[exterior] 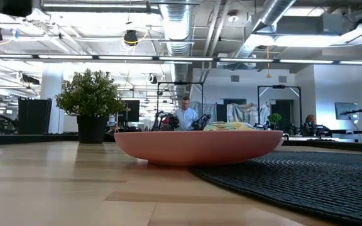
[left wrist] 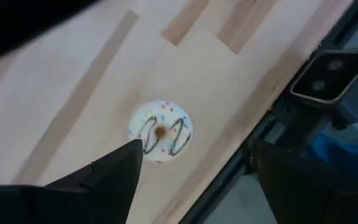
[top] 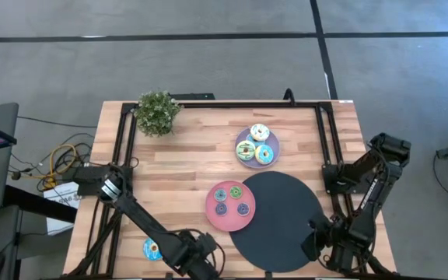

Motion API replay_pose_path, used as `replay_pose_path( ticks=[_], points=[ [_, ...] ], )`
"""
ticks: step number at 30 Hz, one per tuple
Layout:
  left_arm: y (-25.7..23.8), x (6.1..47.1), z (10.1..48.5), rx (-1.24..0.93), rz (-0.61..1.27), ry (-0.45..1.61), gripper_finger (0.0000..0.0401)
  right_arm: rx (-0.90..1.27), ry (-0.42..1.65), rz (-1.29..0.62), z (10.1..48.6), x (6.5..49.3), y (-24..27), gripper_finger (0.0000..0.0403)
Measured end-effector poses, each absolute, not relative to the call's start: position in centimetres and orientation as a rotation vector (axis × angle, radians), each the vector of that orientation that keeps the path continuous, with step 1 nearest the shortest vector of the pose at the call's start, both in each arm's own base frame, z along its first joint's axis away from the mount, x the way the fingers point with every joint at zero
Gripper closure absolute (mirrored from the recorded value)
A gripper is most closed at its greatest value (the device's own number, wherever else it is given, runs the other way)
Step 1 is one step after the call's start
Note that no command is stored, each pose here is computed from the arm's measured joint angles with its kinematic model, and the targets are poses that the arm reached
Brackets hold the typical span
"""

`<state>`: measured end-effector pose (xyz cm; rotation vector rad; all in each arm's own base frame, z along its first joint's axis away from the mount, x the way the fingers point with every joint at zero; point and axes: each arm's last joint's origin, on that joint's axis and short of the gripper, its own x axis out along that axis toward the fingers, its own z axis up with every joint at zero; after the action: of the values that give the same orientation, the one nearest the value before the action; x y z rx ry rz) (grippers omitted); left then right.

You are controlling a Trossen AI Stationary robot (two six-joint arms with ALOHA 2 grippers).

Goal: Pick & Place donuts
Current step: Put the small white donut on the pink plate

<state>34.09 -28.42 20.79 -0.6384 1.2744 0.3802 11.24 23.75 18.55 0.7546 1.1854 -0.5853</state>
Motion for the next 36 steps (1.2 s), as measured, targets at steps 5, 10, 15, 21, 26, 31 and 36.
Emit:
replay_pose_path(
  ticks=[5, 10, 15, 21, 26, 31, 36],
  points=[
    [-27.8, 33.6, 20.5, -0.684, 0.533, 1.262, 0.0074, 0.722, 1.165, -0.565, 18.6, 11.3, 23.7, 0.0292],
    [-27.4, 33.6, 19.5, -0.737, 0.600, 1.265, 0.0033, 0.700, 1.170, -0.550, 18.6, 11.3, 23.7, 0.0292],
    [-27.4, 33.5, 19.2, -0.773, 0.624, 1.257, 0.0007, 0.698, 1.170, -0.548, 18.6, 11.3, 23.7, 0.0292],
    [-27.5, 33.7, 18.0, -0.752, 0.648, 1.278, 0.0003, 0.697, 1.171, -0.546, 18.6, 11.3, 23.7, 0.0292],
    [-28.4, 34.4, 15.2, -0.766, 0.601, 1.351, 0.0003, 0.696, 1.172, -0.546, 18.6, 11.3, 23.7, 0.0292],
    [-28.7, 34.6, 14.9, -0.790, 0.590, 1.352, 0.0003, 0.681, 1.176, -0.535, 18.6, 11.3, 23.7, 0.0292],
    [-28.7, 34.6, 14.8, -0.788, 0.586, 1.355, 0.0006, 0.675, 1.177, -0.531, 18.6, 11.3, 23.7, 0.0292]
  ],
)
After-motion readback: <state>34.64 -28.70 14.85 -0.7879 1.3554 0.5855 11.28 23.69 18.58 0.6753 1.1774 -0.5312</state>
